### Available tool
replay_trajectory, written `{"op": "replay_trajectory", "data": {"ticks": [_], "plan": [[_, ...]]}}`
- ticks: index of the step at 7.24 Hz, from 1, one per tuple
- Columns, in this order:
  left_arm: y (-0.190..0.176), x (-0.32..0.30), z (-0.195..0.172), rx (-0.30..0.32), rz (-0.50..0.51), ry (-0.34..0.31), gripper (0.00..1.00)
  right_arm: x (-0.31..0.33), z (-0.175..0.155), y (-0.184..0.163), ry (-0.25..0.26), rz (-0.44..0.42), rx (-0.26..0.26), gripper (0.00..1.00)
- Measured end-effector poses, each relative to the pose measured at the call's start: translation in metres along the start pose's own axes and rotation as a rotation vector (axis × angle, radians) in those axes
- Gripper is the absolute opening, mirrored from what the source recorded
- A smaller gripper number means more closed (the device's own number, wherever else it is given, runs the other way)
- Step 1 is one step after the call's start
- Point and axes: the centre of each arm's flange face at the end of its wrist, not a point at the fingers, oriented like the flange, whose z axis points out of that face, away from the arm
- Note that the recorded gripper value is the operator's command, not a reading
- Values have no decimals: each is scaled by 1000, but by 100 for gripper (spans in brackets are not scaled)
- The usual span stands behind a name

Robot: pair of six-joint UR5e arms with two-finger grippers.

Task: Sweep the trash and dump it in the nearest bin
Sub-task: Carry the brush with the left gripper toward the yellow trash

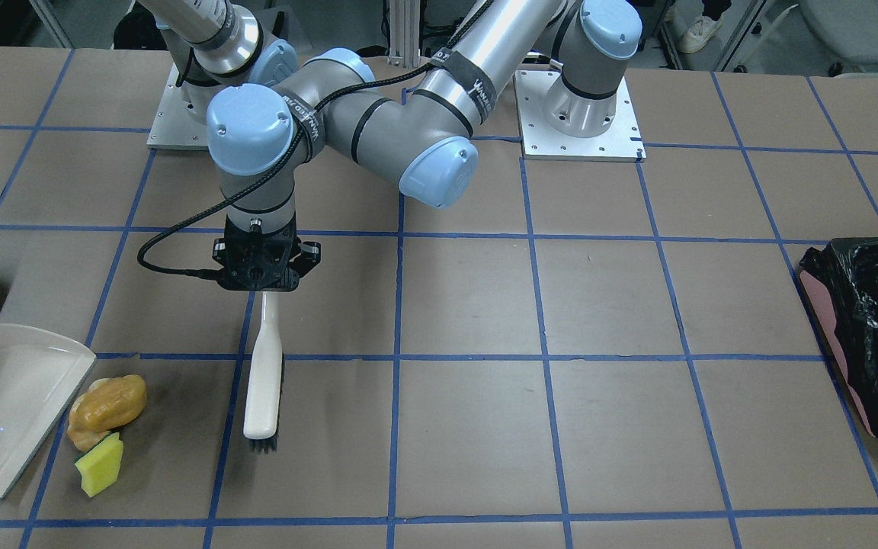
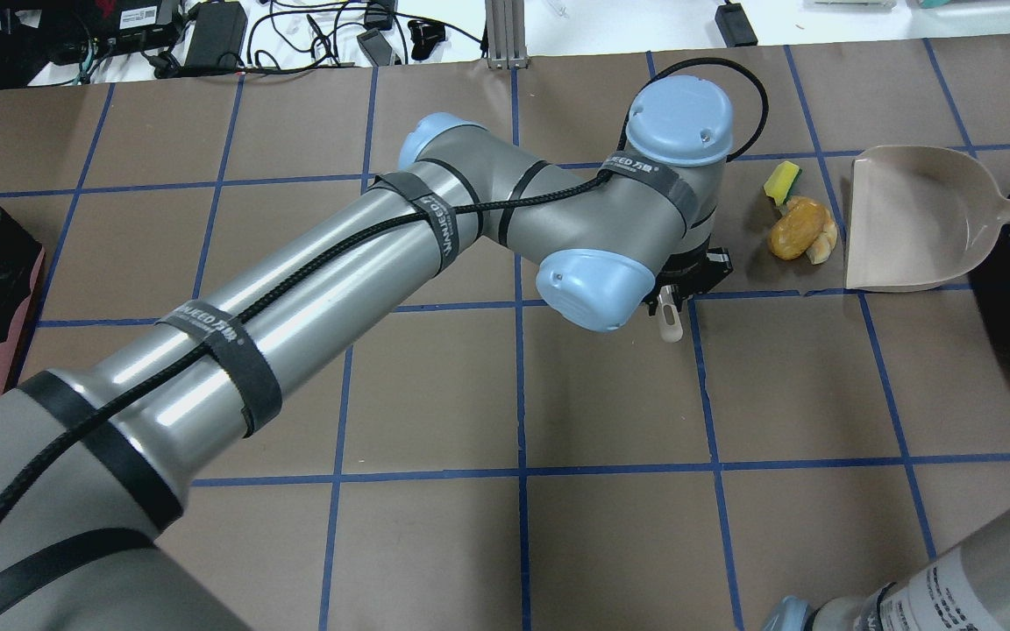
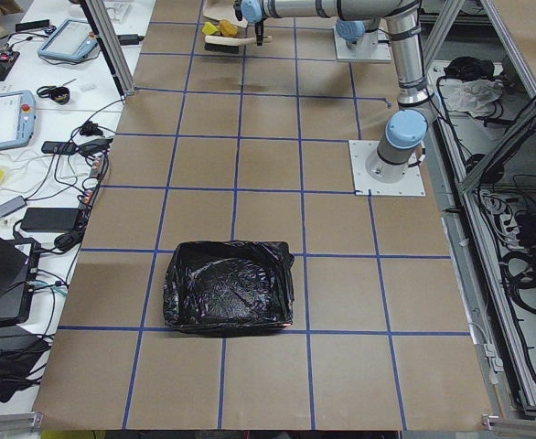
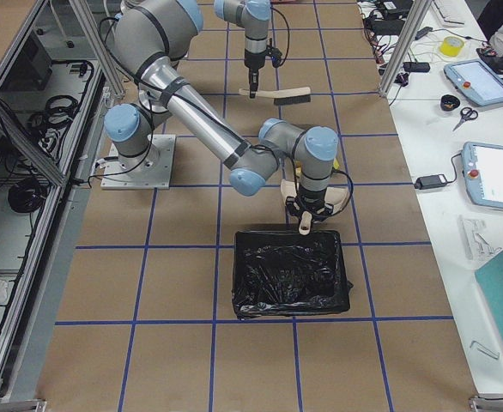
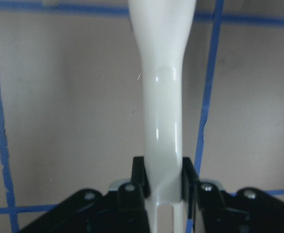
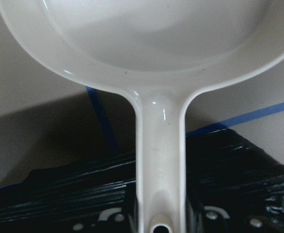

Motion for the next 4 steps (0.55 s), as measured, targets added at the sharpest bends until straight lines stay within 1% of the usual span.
{"op": "replay_trajectory", "data": {"ticks": [2,4], "plan": [[-40,14,12,19,-26,10,0,0,1,-11,-8,-15,4,8],[-68,26,28,27,-73,22,0,-2,4,-18,-20,-35,9,8]]}}
